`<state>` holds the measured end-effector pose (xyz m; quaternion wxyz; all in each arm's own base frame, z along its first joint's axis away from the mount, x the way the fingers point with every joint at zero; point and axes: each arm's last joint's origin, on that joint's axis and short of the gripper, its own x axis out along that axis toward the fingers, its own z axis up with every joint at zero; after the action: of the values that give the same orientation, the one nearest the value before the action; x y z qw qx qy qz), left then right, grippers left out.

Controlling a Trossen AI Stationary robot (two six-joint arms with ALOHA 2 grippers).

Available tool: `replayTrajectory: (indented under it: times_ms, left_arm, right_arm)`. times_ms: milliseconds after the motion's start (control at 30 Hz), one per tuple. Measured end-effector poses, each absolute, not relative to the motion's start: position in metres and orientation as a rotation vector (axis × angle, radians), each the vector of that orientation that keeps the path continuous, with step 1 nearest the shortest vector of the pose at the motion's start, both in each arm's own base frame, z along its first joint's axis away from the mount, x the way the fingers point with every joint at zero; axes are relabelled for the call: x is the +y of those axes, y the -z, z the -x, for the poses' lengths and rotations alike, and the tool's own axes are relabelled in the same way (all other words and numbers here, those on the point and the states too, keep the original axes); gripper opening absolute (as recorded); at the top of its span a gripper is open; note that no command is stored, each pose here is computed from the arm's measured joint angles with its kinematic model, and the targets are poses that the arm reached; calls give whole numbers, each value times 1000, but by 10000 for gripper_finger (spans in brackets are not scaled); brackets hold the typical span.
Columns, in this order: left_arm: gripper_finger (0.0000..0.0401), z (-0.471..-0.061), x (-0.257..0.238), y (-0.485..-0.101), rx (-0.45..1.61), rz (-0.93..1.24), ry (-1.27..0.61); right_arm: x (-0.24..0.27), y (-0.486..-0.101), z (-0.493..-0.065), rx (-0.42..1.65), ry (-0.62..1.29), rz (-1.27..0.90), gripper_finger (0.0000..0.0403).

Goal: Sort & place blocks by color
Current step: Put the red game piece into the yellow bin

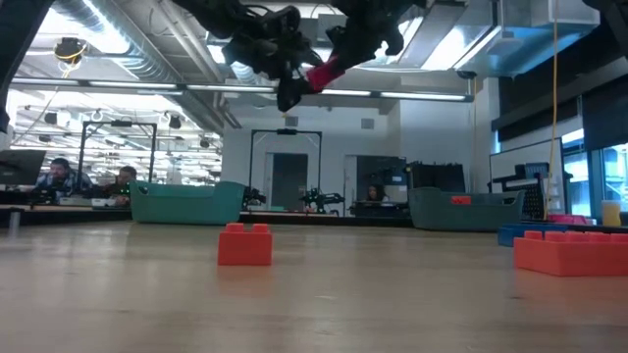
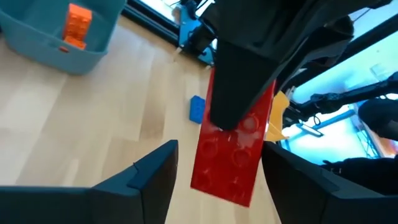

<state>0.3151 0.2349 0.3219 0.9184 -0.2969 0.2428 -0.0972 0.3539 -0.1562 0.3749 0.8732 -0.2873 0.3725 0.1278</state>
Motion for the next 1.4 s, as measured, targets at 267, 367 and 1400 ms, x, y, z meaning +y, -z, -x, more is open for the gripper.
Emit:
replayTrajectory:
  times_ms: [267, 367, 1400]
  left_arm:
    - [223, -307, 245, -321, 503, 620, 152]
    - [223, -303, 248, -319, 520, 595, 122]
    - [224, -313, 221, -303, 736, 173, 106]
  right_arm:
    - [-153, -383, -347, 808, -207, 608, 94]
    - [-151, -388, -341, 820, -181, 570, 94]
    - [-28, -432, -238, 1138, 198, -451, 94]
